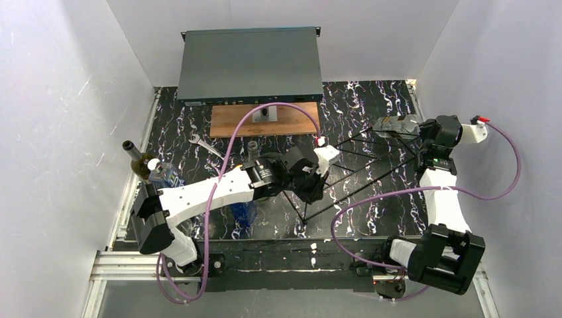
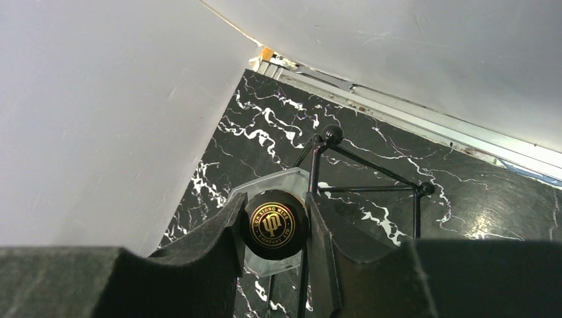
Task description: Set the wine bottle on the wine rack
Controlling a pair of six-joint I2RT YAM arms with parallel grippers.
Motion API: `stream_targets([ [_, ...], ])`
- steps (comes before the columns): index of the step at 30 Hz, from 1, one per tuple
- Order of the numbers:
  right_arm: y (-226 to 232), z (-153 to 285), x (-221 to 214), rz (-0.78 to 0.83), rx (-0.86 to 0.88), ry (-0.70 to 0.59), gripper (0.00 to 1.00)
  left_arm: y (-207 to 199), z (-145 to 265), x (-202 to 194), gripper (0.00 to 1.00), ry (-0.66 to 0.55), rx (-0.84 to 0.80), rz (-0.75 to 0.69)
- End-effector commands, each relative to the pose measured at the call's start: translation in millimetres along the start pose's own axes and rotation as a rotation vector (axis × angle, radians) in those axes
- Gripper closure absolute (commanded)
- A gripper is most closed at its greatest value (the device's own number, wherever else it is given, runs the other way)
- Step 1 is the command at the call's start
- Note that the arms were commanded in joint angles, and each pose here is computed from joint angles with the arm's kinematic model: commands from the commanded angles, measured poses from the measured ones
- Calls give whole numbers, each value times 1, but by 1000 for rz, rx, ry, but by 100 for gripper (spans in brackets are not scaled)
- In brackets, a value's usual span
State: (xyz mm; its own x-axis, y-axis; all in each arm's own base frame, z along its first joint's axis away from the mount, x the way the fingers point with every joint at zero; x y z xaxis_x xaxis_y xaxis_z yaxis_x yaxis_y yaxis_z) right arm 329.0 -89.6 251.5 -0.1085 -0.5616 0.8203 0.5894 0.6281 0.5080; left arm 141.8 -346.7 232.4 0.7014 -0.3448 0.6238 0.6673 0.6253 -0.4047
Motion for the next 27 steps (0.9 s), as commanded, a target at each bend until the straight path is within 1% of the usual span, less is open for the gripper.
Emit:
stream_targets([
  [1,10,-2,-7,-96,74,25,99,-5,4,3,100,28,-22,16],
  [5,9,-7,-11,-90,74,29,97,-6,2,2,100,38,-34,19],
  [10,10,-11,-14,-78,85,37,90,-7,3,2,100,35,-37,14],
  [14,17,-14,-14,-13,111,66,80,-8,4,3,100,34,-42,10],
  [16,17,-13,-13,18,107,73,70,-7,3,3,100,36,-41,9],
  [20,11,-9,-11,68,74,73,45,-8,2,3,100,41,-46,6],
  [23,8,-7,-11,88,72,71,36,-7,1,2,100,45,-46,9],
  [24,8,-8,-14,105,68,94,32,-7,2,2,100,44,-46,8],
  [27,7,-8,-12,118,56,97,28,-7,3,1,100,42,-43,9],
])
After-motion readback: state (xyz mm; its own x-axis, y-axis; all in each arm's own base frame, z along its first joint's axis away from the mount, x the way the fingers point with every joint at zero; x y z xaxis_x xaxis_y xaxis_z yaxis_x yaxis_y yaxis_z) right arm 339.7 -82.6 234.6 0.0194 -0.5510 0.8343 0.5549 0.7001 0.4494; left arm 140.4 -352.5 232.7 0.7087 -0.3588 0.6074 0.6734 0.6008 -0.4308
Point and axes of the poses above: each gripper's point midway between its finger pads, its own z axis back along the fingers, its own y axis along the line the jaws close on, x = y × z, the point moved 6 cm from there along z, back along the fingers, and after that the axes turned 11 degrees about z, right-handed, at the moved point
